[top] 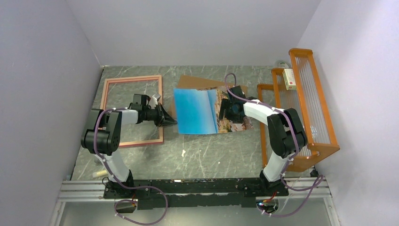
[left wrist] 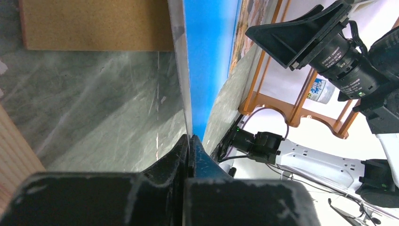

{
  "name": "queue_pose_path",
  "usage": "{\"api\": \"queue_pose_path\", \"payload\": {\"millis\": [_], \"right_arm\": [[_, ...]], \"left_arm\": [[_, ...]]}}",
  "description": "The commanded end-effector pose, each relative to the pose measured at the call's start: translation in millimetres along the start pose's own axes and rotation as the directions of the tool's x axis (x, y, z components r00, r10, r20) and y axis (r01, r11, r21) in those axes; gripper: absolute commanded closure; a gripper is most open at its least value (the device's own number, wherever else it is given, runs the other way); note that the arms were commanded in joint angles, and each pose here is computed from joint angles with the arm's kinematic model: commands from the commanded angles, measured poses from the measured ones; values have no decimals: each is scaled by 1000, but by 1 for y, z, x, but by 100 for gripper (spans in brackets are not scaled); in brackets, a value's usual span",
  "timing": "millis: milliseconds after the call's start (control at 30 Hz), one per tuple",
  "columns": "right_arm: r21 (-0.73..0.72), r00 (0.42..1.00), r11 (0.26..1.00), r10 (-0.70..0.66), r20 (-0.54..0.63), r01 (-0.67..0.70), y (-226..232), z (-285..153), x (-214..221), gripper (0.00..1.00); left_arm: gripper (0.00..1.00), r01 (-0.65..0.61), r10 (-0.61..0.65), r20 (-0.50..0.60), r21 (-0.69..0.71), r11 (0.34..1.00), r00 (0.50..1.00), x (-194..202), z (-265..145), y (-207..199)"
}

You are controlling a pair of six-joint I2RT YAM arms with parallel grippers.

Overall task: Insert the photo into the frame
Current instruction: Pick up the photo frame item at the center of the board.

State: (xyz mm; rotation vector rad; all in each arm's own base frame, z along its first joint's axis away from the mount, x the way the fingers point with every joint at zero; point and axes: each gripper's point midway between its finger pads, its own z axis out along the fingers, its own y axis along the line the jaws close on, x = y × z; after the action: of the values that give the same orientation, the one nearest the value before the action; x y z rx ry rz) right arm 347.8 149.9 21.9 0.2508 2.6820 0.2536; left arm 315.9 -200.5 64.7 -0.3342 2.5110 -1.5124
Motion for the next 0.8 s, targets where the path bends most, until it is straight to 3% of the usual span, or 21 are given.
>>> {"api": "queue_pose_path", "payload": {"millis": [0, 367, 567, 767], "right_arm": [[59, 997, 998, -12, -73, 16, -19, 17, 24, 25], [157, 986, 987, -39, 163, 13, -21, -50, -50, 18], [105, 961, 994, -49, 274, 21, -3, -93, -88, 18], [-12, 932, 996, -79, 353, 89, 24, -127, -110, 17]], "left_arm": [[97, -92, 92, 12, -35, 995, 996, -13, -9, -21], [97, -270, 302, 69, -297, 916, 951, -51, -79, -104], [97, -347, 408, 103, -367, 863, 907, -65, -117, -157], [97, -367, 532, 161, -559, 743, 831, -78, -169, -175]]}}
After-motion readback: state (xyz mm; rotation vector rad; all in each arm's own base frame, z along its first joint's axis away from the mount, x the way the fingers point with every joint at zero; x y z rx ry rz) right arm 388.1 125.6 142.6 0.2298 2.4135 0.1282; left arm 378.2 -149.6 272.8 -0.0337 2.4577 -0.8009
